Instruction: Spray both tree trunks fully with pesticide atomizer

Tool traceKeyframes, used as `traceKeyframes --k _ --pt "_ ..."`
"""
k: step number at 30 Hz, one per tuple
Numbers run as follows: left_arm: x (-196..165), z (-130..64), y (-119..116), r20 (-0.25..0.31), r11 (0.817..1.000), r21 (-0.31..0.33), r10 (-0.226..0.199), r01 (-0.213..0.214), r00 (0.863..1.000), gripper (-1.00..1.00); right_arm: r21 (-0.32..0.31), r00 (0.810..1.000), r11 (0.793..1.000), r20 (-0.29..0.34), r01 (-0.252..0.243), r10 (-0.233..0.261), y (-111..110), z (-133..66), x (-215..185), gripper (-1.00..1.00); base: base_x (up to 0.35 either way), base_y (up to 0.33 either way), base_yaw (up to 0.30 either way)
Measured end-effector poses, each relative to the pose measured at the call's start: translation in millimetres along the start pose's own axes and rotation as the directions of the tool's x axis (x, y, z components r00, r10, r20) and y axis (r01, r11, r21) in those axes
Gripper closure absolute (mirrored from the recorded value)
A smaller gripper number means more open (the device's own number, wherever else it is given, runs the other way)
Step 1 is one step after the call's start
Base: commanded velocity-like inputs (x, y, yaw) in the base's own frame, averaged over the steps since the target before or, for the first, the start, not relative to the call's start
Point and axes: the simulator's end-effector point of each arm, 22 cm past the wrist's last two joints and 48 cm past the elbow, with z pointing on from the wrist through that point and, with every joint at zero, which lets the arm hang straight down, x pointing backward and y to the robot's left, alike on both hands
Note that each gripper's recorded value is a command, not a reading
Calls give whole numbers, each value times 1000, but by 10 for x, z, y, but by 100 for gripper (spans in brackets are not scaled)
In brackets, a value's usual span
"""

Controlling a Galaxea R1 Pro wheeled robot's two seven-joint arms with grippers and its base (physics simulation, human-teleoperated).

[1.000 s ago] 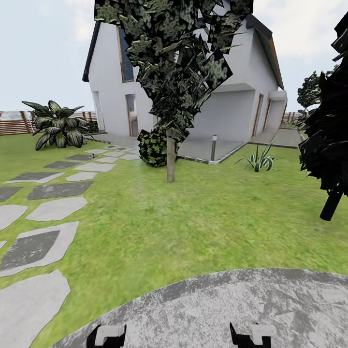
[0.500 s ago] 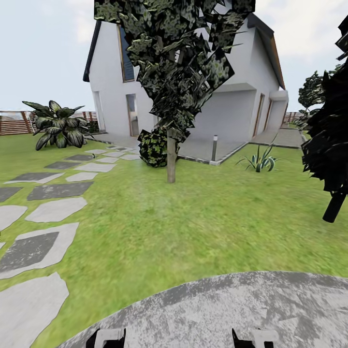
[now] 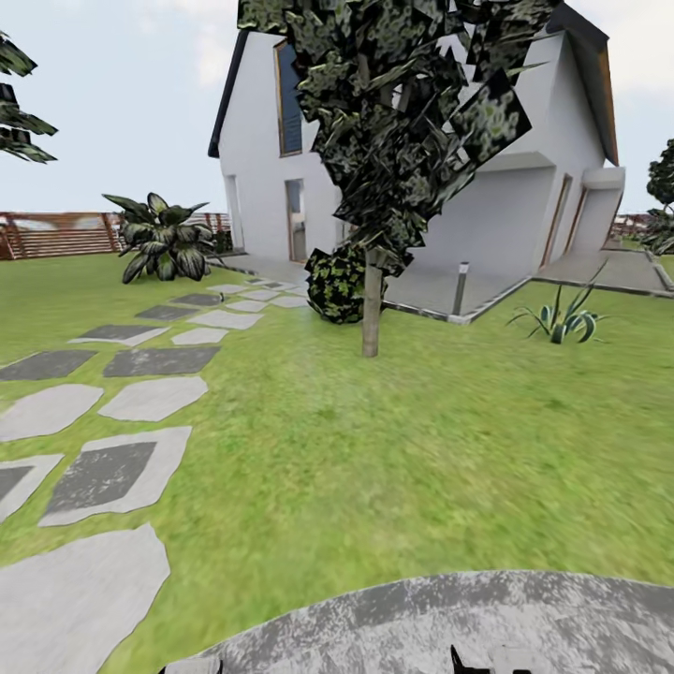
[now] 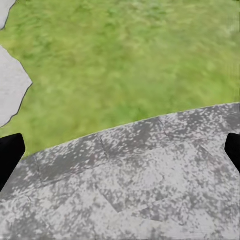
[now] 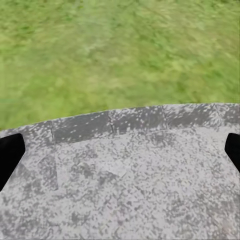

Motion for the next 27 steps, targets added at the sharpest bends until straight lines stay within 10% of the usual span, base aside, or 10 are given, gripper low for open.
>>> traceKeyframes --k 27 --pt "433 191 32 -26 1000 -6 1 -2 1000 -100 1 999 1000 -45 1 -1 12 167 507 -100 17 10 191"
